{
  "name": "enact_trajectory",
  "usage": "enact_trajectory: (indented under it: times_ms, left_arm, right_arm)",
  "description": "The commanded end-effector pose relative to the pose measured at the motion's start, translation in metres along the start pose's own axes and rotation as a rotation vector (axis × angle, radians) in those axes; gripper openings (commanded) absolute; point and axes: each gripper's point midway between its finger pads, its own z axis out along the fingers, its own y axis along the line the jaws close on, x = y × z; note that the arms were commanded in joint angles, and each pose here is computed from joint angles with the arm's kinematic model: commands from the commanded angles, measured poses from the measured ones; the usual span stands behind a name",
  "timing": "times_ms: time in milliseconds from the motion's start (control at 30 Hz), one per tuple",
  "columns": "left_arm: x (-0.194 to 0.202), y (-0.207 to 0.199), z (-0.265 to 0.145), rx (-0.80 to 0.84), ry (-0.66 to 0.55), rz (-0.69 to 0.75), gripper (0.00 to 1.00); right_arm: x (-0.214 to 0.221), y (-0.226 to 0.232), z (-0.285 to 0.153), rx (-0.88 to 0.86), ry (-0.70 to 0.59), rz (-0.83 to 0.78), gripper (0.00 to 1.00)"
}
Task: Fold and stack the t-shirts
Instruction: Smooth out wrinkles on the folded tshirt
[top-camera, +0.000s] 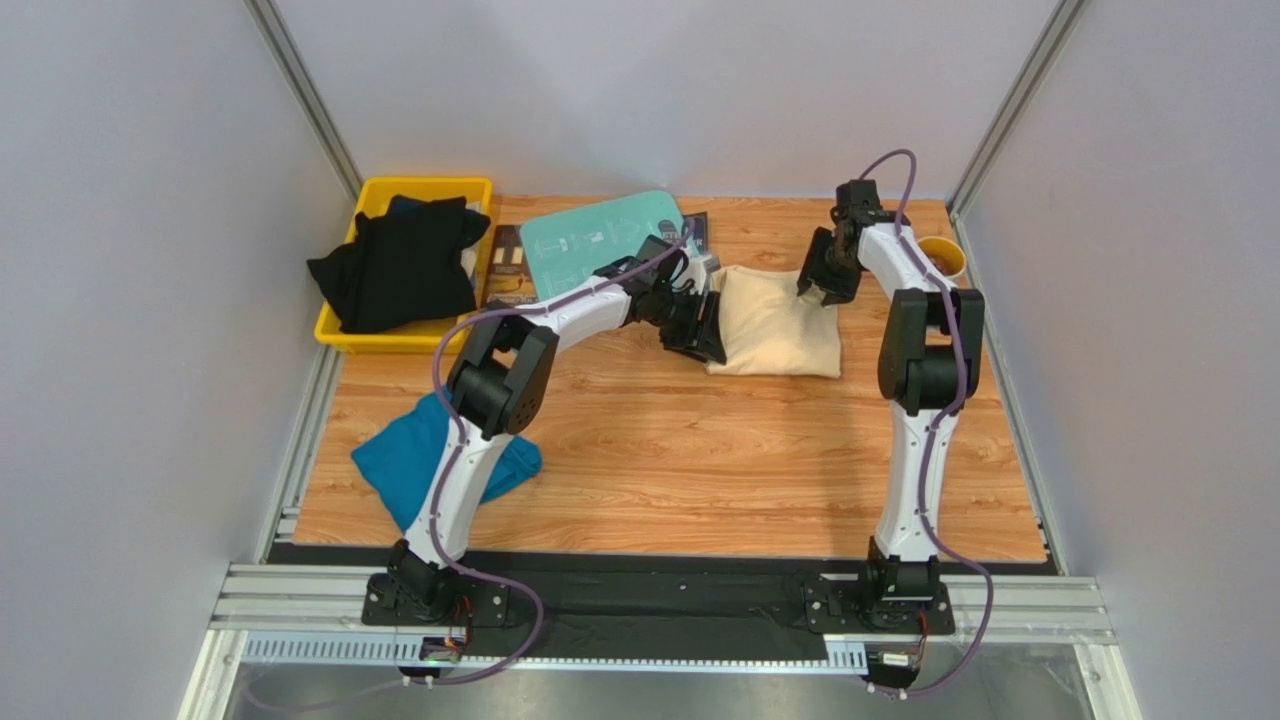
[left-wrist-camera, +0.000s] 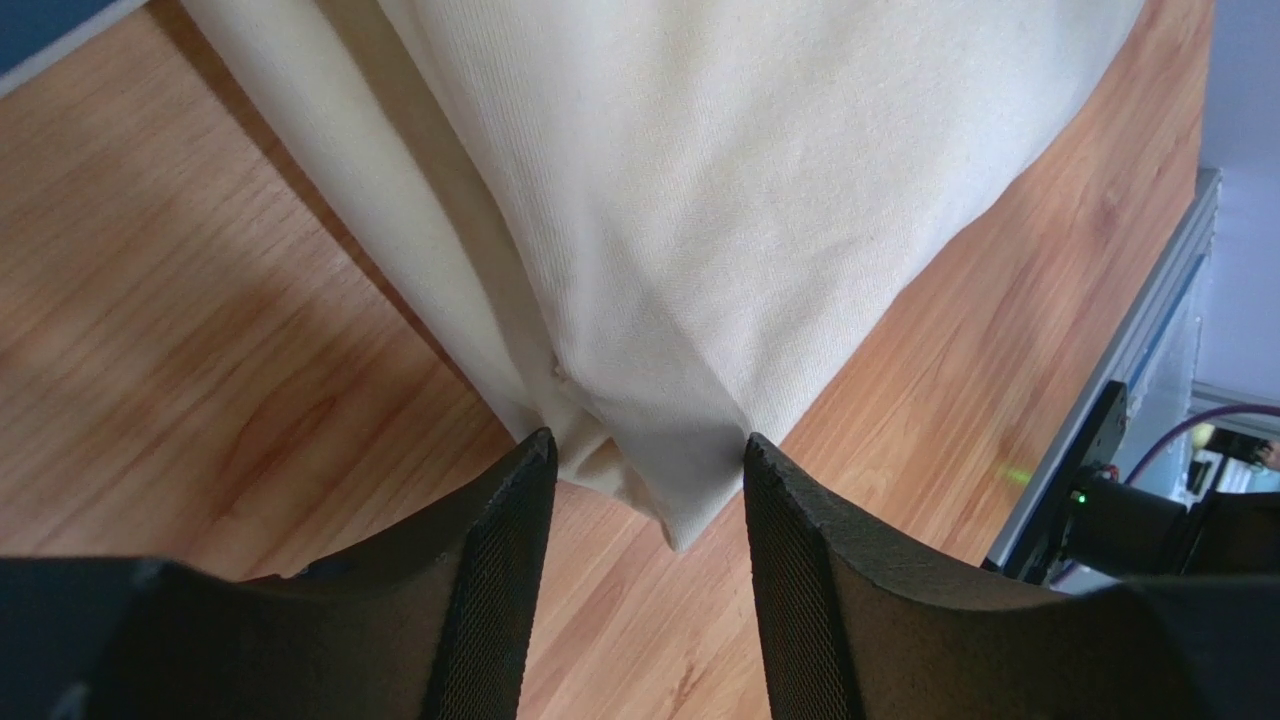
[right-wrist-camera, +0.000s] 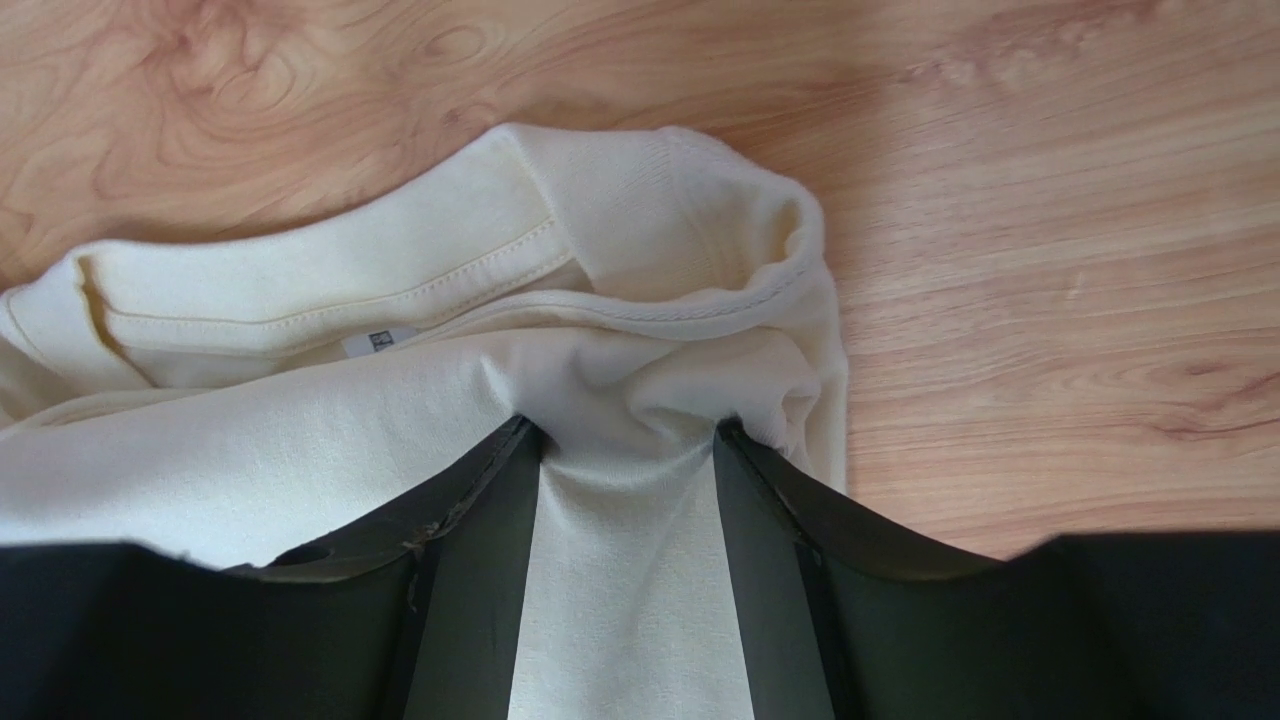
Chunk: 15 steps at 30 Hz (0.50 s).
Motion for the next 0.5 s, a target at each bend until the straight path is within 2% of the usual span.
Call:
enact_trajectory:
  times_ms: [0,200,367,467]
  left_arm:
    - [0.047,0.005,-0.001,-0.075,0.139,-0.025,0.57]
    - [0.053,0.001,-0.003,-0.078,0.160,-0.015,0.57]
    - [0.056,0.002,-0.010,-0.102,0.169,-0.010,0.57]
    - [0.051,0.004,-0.022,-0.145,0.159,0.000,0.59]
  right_arm:
    - [-0.030,-0.021,0.000,0.064,-0.093,0.063,0.52]
    - [-0.034,-0.007,-0.015,-0.004,-0.099,0.076,0.53]
    - [-0.042,0.008,-0.066,-0.075,-0.158,0.056,0.56]
    - [-0.033,0.005,-0.090,-0.088,-0.168,0.048,0.64]
